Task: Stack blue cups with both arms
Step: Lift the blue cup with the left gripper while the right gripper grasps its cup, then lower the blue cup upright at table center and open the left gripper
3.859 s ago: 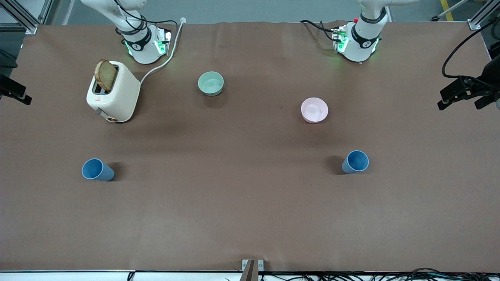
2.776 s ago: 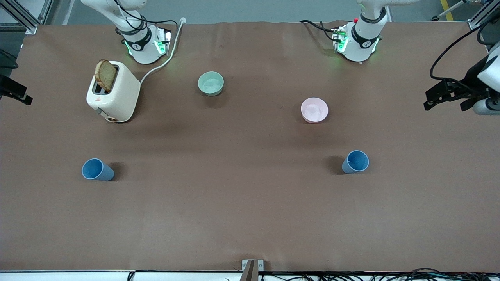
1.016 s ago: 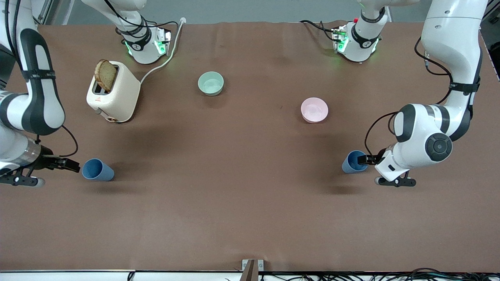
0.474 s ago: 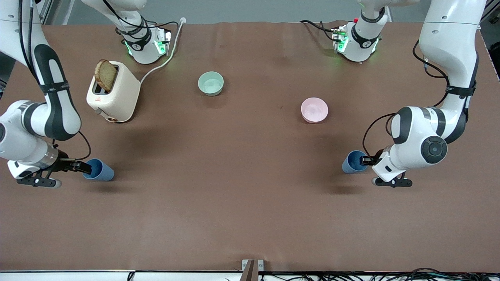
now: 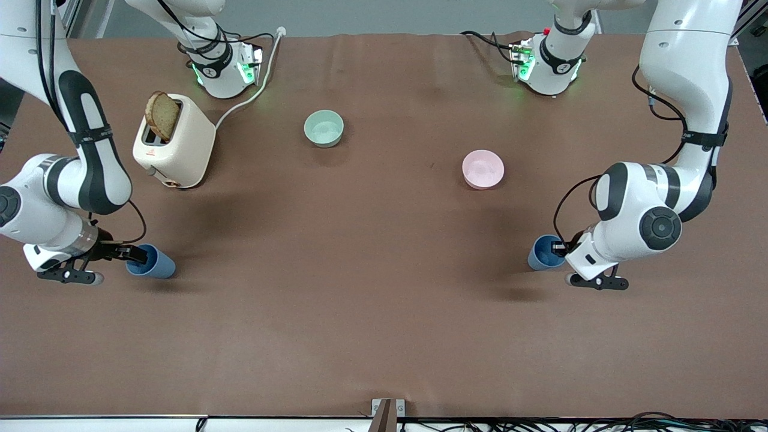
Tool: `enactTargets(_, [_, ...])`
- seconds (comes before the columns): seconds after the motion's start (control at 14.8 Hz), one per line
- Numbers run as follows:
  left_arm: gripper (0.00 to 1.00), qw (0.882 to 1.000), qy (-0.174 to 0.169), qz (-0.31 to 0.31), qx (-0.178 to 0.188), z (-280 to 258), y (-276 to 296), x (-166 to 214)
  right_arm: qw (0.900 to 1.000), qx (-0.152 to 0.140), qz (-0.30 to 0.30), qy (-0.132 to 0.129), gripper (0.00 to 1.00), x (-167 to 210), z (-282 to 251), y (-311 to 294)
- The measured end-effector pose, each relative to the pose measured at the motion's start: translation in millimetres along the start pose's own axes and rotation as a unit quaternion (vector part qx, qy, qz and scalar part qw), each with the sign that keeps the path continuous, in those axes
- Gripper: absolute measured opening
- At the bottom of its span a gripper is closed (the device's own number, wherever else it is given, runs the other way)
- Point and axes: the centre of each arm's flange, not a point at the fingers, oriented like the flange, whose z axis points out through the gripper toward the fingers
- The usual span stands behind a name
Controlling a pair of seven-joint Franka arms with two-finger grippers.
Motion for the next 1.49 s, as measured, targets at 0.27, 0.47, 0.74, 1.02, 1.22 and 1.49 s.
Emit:
enactTargets(0.27, [0.05, 1.000, 0.009, 0.025, 0.001, -63, 30, 19, 1.000, 0.002, -0.004, -0.003, 0.71, -2, 4, -5])
enactTargets(0.47, [0.05, 0.997, 0.004, 0.083, 0.005, -106, 110, 18, 1.000, 0.002, -0.005, -0.001, 0.37, -2, 3, -7])
enactTargets(0.74, [0.05, 0.986, 0.000, 0.166, 0.009, -83, 234, 3, 1.000, 0.002, -0.004, 0.002, 0.04, -1, 2, -7])
enactTargets(1.02, [0.05, 0.973, 0.004, 0.233, 0.009, -34, 334, -20, 1.000, 0.002, -0.004, 0.003, 0.04, 0, 1, -7])
enactTargets(1.22, [0.05, 0.963, 0.016, 0.269, 0.006, -1, 387, -40, 1.000, 0.001, -0.004, 0.019, 0.04, 7, -13, -6])
enactTargets(1.49, [0.05, 0.955, 0.018, 0.295, 0.002, 12, 425, -62, 0.999, 0.004, 0.003, 0.032, 0.04, 17, -80, -11])
